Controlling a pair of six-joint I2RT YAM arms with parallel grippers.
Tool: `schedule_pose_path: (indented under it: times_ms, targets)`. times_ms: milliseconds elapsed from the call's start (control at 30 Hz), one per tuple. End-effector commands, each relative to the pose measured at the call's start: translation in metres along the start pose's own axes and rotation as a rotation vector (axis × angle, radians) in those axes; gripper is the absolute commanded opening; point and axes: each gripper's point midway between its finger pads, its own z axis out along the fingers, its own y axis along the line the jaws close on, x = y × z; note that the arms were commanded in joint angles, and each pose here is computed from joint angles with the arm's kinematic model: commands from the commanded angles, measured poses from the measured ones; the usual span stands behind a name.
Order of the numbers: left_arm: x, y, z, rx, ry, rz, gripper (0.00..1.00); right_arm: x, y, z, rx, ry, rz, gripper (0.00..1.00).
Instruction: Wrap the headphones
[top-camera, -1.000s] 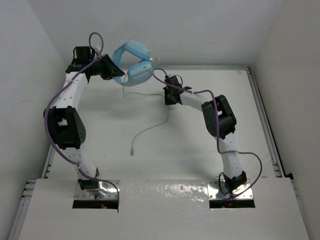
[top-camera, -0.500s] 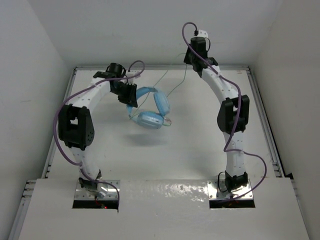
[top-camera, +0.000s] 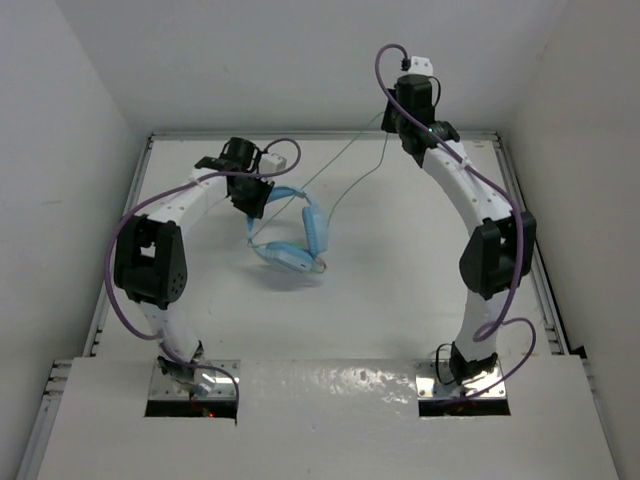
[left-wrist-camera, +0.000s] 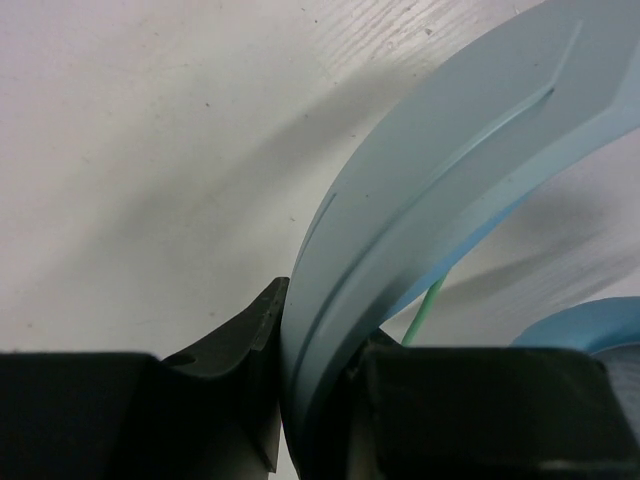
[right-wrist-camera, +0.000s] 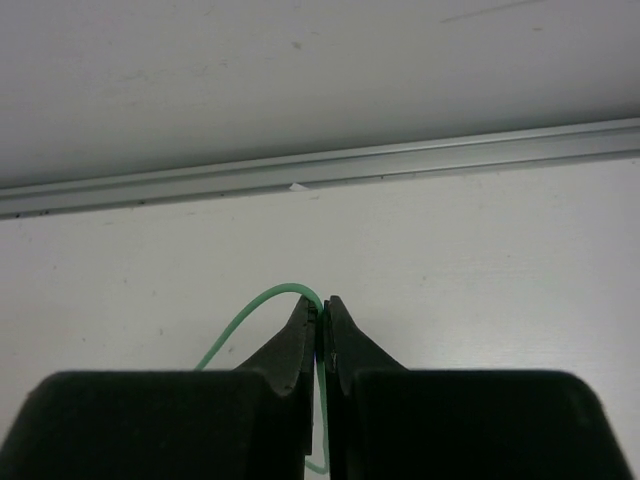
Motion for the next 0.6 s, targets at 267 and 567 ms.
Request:
schedule_pose_path:
  times_ms: [267,567]
  targets:
    - [0.005,0.012,-0.03,-0.09,-0.003,0.047,0.0,-0.075,-0.029,-0.083,0.035,-0.243,0.004,0.0]
    - [-0.003,-0.005,-0.015,-0.016,0.038,0.089,0.0,-0.078,0.005,-0.135,-0.114,-0.272,0.041,0.0]
